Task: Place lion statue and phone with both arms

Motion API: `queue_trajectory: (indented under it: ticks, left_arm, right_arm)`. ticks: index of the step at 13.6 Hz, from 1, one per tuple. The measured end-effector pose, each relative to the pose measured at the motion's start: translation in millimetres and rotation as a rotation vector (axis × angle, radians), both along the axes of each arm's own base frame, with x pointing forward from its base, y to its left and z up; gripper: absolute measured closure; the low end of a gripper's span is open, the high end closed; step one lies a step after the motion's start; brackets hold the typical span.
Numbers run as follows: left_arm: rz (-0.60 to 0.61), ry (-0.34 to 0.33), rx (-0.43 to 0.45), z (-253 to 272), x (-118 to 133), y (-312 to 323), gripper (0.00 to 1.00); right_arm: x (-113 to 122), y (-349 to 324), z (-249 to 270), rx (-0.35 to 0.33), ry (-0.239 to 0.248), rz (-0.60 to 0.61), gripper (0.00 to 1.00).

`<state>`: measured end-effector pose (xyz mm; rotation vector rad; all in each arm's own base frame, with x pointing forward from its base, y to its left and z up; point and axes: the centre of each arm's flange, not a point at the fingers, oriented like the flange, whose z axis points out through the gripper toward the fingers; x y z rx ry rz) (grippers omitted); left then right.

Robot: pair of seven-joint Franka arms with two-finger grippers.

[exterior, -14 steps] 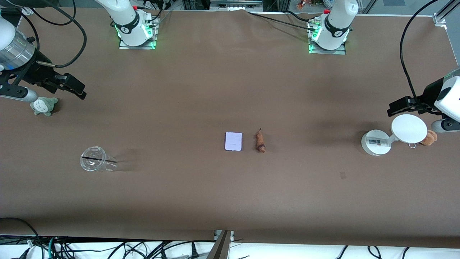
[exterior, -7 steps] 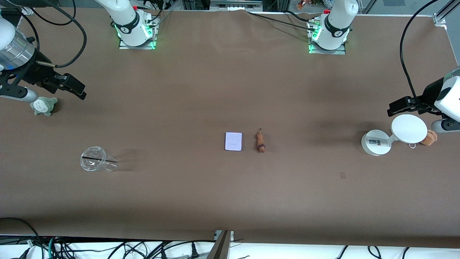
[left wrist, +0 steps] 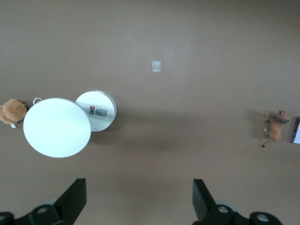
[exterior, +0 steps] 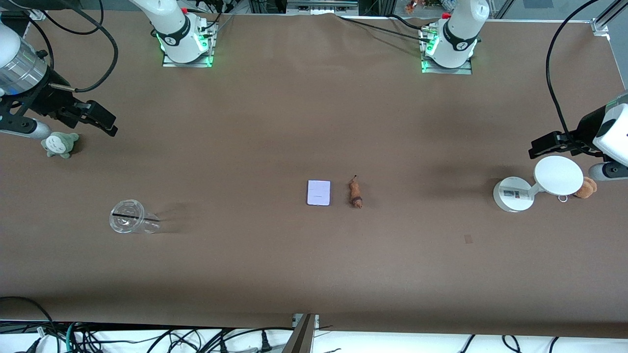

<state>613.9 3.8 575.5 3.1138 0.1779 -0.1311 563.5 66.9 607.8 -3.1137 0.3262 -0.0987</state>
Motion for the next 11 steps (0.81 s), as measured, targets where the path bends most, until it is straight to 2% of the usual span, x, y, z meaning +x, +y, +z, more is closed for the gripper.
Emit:
queue_trajectory:
  ticks: [6,9,11]
  left_arm:
    - [-0.006,0.025,0.001,-16,6,-5,0.0]
    - [0.002,0.027,0.007,-18,7,-35,0.0]
    - [0.036,0.041,0.016,-32,11,-76,0.0]
  right_arm:
    - [0,0,0,0.0,-0.001,0.0,0.0]
    - [5,9,-7,0.0,-0.002,0.014,0.0]
    - [10,23,-18,-0.001,0.004,0.036,0.0]
